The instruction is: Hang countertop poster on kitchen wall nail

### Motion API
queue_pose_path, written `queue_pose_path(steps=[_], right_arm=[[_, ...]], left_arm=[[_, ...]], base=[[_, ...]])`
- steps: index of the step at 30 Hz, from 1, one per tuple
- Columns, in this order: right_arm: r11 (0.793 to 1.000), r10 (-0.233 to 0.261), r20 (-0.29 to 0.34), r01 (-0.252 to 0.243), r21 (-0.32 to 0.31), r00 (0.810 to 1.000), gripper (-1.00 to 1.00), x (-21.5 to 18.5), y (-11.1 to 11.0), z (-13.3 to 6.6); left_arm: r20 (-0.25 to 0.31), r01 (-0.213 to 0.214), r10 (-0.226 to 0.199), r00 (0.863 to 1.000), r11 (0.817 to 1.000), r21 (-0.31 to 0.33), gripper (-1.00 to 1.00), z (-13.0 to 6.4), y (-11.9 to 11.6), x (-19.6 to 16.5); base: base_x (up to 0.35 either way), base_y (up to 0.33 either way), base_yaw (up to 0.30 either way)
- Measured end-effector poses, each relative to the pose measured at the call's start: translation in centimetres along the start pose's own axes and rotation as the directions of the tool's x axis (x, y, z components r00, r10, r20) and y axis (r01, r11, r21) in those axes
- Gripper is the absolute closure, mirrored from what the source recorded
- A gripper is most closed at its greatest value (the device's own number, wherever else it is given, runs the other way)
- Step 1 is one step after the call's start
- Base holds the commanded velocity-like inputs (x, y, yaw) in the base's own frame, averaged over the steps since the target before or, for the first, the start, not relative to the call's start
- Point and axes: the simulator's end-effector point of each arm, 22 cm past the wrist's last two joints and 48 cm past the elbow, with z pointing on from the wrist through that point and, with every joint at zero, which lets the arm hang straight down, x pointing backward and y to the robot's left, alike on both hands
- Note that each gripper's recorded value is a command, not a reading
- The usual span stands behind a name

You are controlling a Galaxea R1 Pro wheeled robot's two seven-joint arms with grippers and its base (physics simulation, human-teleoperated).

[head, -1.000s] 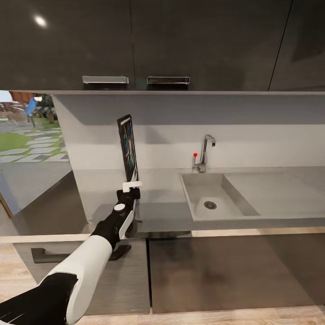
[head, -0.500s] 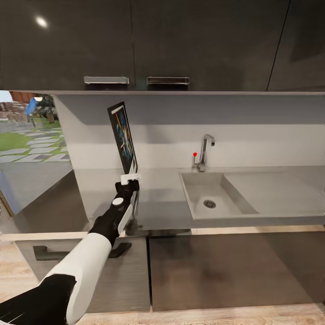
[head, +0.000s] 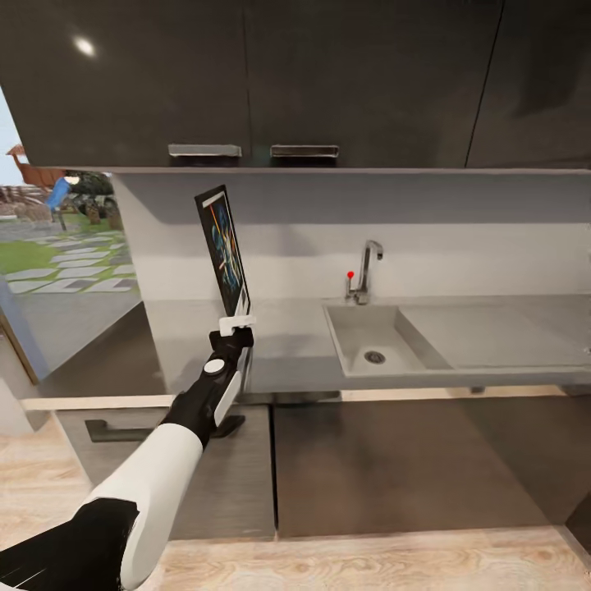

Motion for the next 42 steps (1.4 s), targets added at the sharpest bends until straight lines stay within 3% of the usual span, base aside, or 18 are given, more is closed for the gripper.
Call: queue_pose_path(steps=[35, 42], right_arm=[[1.0, 0.0, -0.008, 0.0, -0.001, 1.0, -1.0, 0.3, 0.1, -0.1], [1.0, 0.0, -0.008, 0.0, -0.001, 1.0, -1.0, 0.3, 0.1, -0.1]], left_arm=[[0.0, 0.0, 0.0, 1.0, 1.0, 0.003, 1.0, 0.0, -0.1, 0.0], [0.049, -0.004, 0.003, 0.999, 1.0, 0.02, 1.0, -0.1, -0.8, -2.3]], base=[[-0.338, 0.0, 0.0], [-0.341, 0.0, 0.0]])
